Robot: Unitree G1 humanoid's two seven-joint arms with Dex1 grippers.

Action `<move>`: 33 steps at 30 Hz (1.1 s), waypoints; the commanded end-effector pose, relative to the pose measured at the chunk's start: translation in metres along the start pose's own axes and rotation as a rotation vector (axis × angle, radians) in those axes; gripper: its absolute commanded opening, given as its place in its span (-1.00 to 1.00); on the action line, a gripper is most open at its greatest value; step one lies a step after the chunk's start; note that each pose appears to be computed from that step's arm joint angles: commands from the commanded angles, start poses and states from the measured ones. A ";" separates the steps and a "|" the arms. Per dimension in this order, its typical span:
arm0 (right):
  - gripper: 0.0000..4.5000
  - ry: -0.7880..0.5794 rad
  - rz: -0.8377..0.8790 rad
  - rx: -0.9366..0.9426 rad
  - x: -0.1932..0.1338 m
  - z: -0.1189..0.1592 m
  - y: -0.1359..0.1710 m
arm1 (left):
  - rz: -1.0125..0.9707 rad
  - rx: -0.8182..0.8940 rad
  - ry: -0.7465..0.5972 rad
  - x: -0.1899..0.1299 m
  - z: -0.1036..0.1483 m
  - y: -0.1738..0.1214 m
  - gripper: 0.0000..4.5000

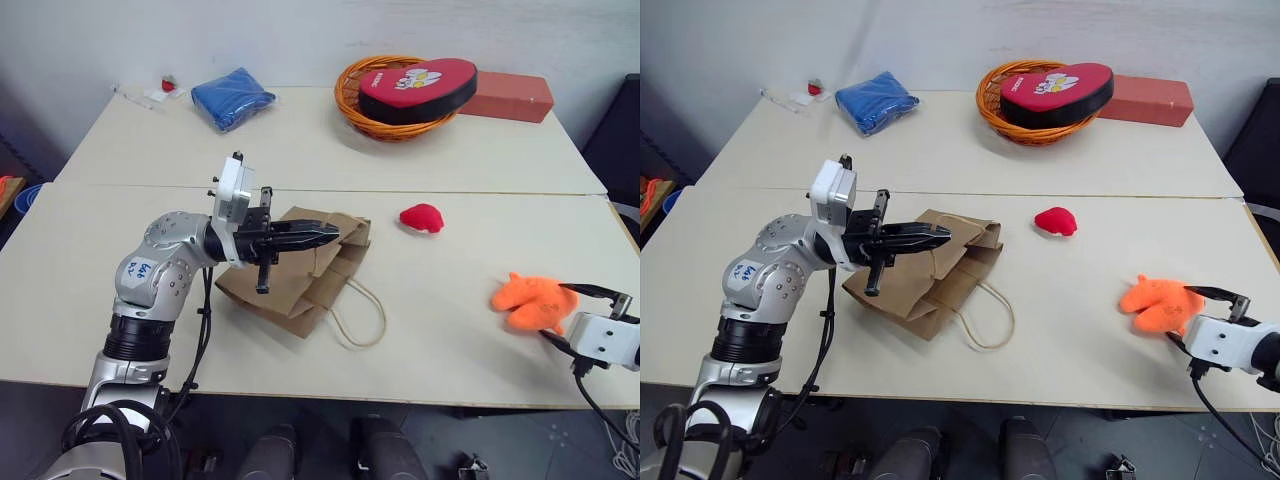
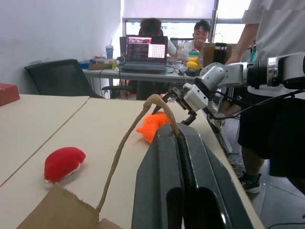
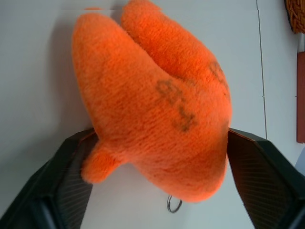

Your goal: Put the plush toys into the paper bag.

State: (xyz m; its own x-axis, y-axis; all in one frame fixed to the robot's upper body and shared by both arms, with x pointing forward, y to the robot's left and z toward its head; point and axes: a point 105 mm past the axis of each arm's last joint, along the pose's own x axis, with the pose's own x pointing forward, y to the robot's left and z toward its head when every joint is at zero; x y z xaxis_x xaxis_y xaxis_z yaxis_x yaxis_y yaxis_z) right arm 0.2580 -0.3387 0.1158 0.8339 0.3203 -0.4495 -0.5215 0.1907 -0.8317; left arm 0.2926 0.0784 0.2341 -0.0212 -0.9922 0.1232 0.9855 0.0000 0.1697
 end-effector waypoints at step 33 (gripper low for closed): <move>-0.97 -0.792 0.215 -0.042 0.118 0.259 -0.036 | -0.060 0.020 -0.080 0.018 0.018 0.000 -1.00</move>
State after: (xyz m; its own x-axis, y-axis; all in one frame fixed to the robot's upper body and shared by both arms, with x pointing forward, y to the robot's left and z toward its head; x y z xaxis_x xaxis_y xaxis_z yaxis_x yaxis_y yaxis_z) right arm 0.3275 -0.0774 0.1698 0.3668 0.8945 -0.2557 -0.6629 0.0585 -0.7465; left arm 0.2909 0.0630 0.2448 -0.0840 -0.9824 0.1670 0.9841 -0.0555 0.1688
